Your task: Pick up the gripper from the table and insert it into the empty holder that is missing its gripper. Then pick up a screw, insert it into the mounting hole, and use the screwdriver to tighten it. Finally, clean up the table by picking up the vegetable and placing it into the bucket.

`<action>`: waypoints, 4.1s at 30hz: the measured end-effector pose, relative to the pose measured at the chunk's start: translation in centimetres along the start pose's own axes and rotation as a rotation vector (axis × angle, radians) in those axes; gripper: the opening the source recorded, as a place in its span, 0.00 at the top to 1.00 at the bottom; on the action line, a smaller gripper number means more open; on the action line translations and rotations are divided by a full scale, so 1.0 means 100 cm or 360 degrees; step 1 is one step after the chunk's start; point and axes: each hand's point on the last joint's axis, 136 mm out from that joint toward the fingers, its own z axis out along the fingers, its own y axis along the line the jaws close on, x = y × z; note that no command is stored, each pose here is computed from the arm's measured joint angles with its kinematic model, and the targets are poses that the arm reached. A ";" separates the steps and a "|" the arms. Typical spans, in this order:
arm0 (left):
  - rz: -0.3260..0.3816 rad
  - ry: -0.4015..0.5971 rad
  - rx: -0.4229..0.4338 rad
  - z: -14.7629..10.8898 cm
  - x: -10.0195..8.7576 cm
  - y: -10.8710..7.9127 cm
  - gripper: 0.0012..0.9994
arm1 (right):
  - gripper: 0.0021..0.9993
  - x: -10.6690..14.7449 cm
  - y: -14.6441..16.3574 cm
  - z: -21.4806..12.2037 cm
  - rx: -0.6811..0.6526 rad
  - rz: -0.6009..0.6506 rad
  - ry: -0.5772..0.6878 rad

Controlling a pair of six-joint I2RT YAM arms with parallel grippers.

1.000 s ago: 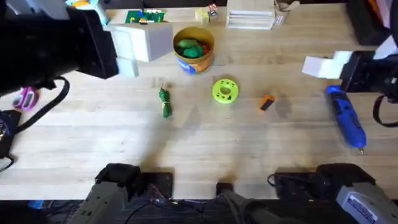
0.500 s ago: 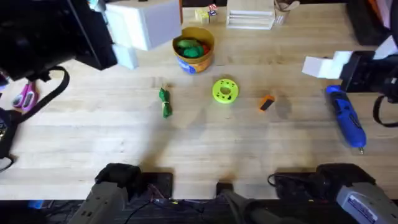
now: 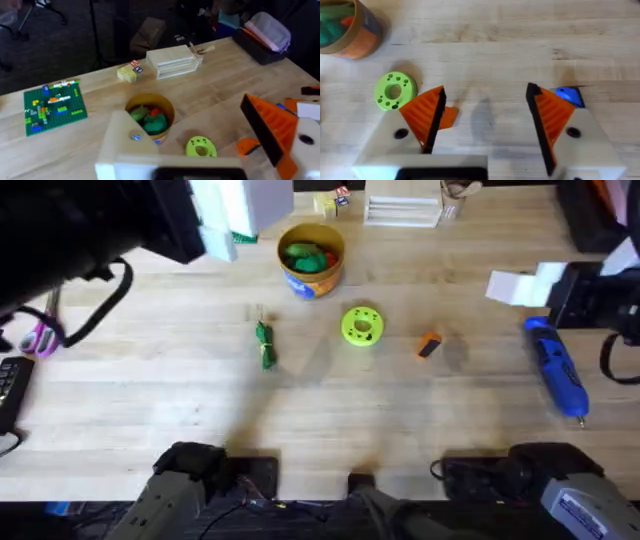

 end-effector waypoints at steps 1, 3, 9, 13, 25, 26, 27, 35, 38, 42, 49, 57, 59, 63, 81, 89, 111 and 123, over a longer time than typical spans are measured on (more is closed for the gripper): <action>0.0039 -0.0019 0.0013 0.005 0.005 0.000 0.01 | 0.04 0.000 0.000 0.000 0.0000 0.0000 0.0000; 0.0091 -0.0051 0.0034 0.012 0.020 -0.001 0.01 | 0.04 0.000 0.000 0.000 0.0000 0.0000 0.0000; 0.0226 -0.0247 0.0081 0.008 0.066 -0.007 0.01 | 0.04 0.000 0.000 0.000 0.0000 0.0000 0.0000; 0.0267 -0.0363 0.0091 0.004 0.094 -0.008 0.01 | 0.04 0.000 0.000 0.000 0.0000 0.0000 0.0001; 0.0278 -0.0514 0.0189 0.006 0.162 -0.013 0.01 | 0.04 0.000 0.000 0.000 0.0000 0.0000 0.0001; 0.0283 -0.0522 0.0207 0.006 0.165 -0.015 0.01 | 0.04 0.000 0.000 0.000 0.0000 0.0000 0.0001; 0.0289 -0.0528 0.0227 0.006 0.168 -0.016 0.01 | 0.04 0.000 0.000 0.000 0.0000 0.0000 0.0001; 0.0249 -0.0416 0.0403 0.018 0.201 -0.032 0.01 | 0.04 0.000 0.000 0.000 0.0000 0.0000 0.0001; 0.0207 -0.0322 0.0480 0.022 0.218 -0.039 0.01 | 0.04 0.000 0.000 0.000 0.0000 0.0000 0.0001; 0.0181 -0.0304 0.0582 0.020 0.221 -0.051 0.01 | 0.04 0.000 0.000 0.000 0.0000 0.0000 0.0001; 0.0162 -0.0296 0.0618 0.018 0.221 -0.055 0.01 | 0.04 0.000 0.000 0.000 0.0000 0.0000 0.0001; 0.0157 -0.0294 0.0621 0.018 0.221 -0.055 0.01 | 0.04 0.000 0.000 0.000 0.0000 0.0000 0.0001; 0.0157 -0.0294 0.0621 0.018 0.221 -0.055 0.01 | 0.04 0.000 0.000 0.000 0.0000 0.0000 0.0001; 0.0157 -0.0295 0.0621 0.018 0.221 -0.055 0.01 | 0.04 0.000 0.000 0.000 0.0000 0.0000 0.0001; 0.0157 -0.0294 0.0621 0.018 0.221 -0.055 0.01 | 0.04 0.000 0.008 0.004 -0.0036 0.0041 0.0014; 0.0157 -0.0295 0.0621 0.018 0.221 -0.055 0.01 | 0.04 0.015 0.064 0.000 -0.0129 -0.0032 0.0055; 0.0157 -0.0294 0.0621 0.018 0.221 -0.055 0.01 | 0.05 0.098 0.099 0.032 0.0308 0.0445 0.0464; 0.0157 -0.0294 0.0621 0.018 0.221 -0.055 0.01 | 0.09 0.104 0.090 0.052 0.0479 0.0448 0.0481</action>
